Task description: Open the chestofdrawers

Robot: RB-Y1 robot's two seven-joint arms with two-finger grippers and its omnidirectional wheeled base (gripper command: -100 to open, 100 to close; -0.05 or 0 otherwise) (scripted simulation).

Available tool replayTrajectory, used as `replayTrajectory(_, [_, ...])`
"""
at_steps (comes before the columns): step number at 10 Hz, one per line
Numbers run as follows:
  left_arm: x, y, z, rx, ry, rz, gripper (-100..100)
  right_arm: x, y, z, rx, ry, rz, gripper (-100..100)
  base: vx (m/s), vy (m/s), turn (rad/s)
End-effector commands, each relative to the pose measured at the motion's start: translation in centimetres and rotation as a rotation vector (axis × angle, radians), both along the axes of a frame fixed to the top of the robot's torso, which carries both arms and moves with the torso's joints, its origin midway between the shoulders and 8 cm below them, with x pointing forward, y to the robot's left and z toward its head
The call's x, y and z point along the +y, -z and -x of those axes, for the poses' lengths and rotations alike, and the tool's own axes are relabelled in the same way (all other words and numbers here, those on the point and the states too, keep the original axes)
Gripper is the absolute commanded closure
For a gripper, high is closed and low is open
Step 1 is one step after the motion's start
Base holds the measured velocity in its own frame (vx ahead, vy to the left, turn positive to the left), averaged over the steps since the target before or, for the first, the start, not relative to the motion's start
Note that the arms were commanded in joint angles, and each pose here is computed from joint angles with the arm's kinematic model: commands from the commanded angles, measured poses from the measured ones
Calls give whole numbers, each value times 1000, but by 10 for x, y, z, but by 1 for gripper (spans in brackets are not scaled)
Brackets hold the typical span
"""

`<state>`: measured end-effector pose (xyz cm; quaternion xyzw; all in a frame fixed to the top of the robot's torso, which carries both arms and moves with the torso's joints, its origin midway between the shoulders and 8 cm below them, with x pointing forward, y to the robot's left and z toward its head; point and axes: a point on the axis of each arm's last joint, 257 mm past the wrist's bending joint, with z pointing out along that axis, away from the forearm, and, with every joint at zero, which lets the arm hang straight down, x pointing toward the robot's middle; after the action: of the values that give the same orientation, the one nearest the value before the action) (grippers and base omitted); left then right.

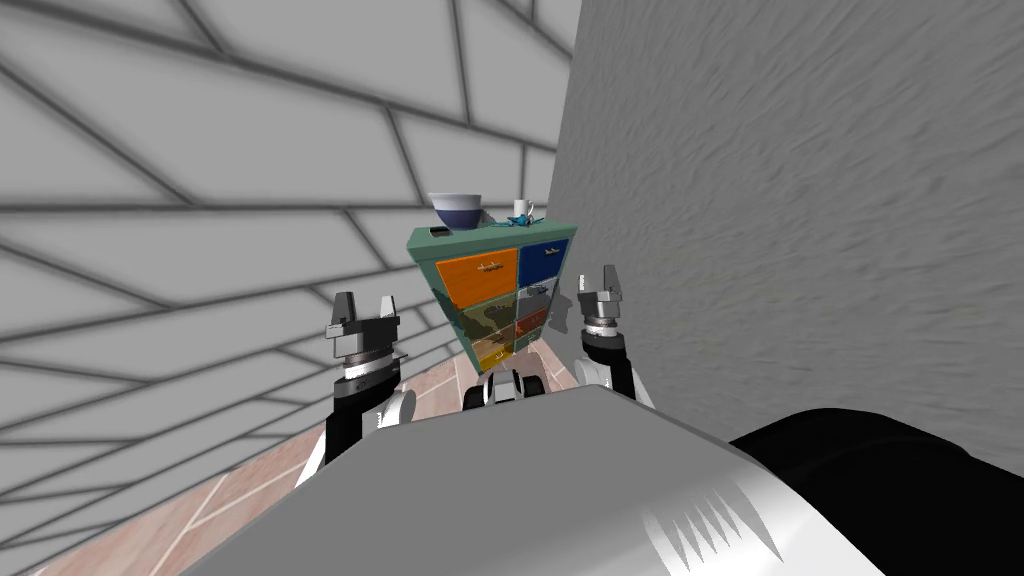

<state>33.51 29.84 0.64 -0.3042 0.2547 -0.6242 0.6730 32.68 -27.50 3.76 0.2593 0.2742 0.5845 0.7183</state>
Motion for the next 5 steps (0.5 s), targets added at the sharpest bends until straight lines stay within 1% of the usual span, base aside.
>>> replayTrajectory(1, [0,0,0,0,0,0,0,21,5,-11,35,-20,133,-100,22,53,-32])
replayTrajectory(2, [0,0,0,0,0,0,0,23,5,-12,37,-17,147,-100,15,40,-15])
replayTrajectory(3, [0,0,0,0,0,0,0,31,8,-17,50,-19,199,-100,15,36,-24])
replayTrajectory(4, [0,0,0,0,0,0,0,33,9,-18,51,-16,212,-100,11,30,-13])
replayTrajectory(5, [0,0,0,0,0,0,0,40,12,-24,63,-16,264,-100,12,35,-28])
